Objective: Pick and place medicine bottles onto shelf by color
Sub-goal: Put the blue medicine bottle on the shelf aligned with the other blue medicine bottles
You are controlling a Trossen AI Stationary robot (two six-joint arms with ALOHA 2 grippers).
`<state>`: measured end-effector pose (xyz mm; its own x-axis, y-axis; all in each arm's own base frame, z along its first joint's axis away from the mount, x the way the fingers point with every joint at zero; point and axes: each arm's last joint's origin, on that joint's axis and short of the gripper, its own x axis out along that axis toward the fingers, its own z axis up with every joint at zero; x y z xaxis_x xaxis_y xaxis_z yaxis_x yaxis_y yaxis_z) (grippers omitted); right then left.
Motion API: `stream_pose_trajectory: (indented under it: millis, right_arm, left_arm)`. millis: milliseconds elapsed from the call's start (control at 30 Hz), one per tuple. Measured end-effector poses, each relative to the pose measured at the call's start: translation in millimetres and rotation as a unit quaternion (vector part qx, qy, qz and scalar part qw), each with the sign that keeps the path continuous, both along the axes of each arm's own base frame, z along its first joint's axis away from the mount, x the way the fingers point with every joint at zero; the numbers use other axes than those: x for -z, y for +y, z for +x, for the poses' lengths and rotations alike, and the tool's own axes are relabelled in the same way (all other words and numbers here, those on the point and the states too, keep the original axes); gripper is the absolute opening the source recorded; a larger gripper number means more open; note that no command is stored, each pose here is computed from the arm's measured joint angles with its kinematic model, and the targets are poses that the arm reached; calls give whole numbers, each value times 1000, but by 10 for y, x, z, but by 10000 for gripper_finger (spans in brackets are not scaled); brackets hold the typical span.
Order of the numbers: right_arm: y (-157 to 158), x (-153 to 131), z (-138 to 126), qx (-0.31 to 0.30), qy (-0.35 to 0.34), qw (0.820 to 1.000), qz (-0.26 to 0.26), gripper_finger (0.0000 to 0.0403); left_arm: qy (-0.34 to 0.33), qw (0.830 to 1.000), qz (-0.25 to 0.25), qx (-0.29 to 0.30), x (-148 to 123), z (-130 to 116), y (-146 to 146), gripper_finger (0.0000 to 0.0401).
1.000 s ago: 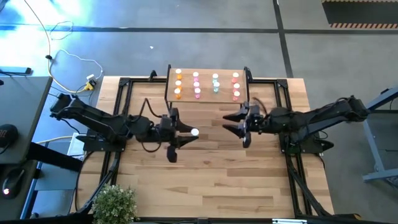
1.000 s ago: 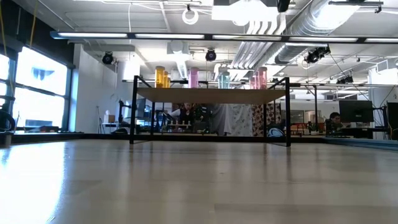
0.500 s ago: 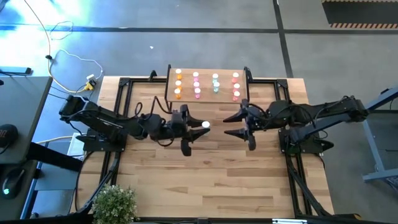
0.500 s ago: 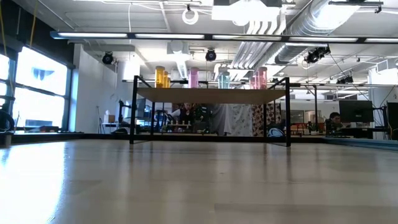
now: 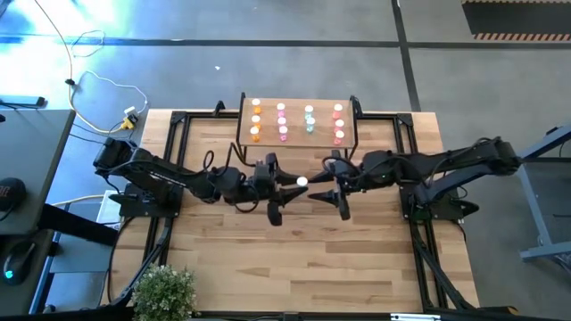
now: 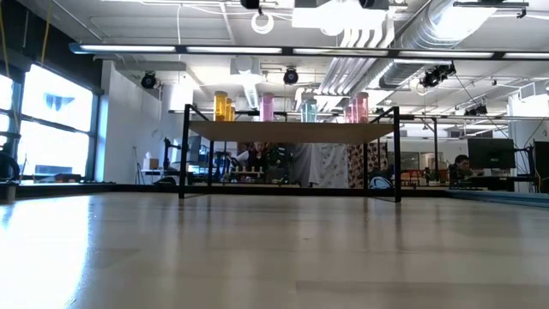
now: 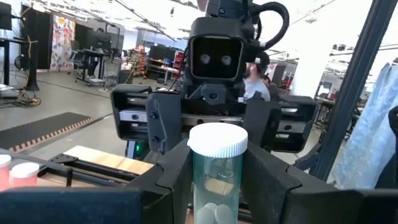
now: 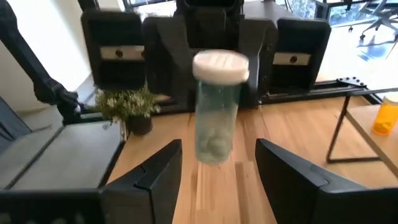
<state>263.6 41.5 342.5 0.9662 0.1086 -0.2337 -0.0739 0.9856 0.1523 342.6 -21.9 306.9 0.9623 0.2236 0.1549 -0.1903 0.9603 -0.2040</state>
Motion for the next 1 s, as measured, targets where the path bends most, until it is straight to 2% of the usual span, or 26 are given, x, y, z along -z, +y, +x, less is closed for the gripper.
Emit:
stream_pose_trajectory:
  millis: [467,800,1000]
  right_arm:
    - [33,57,190,-2,-29,999,12,192]
    - [8,64,192,11,-24,999,28,120]
    - [-2,73,192,13,-19,999,32,98]
  left_arm:
    - [5,1000,1,-2,9,1,1,115]
    - [5,1000,2,-4,9,3,23,115]
    - [6,1000,2,-3,11,3,22,115]
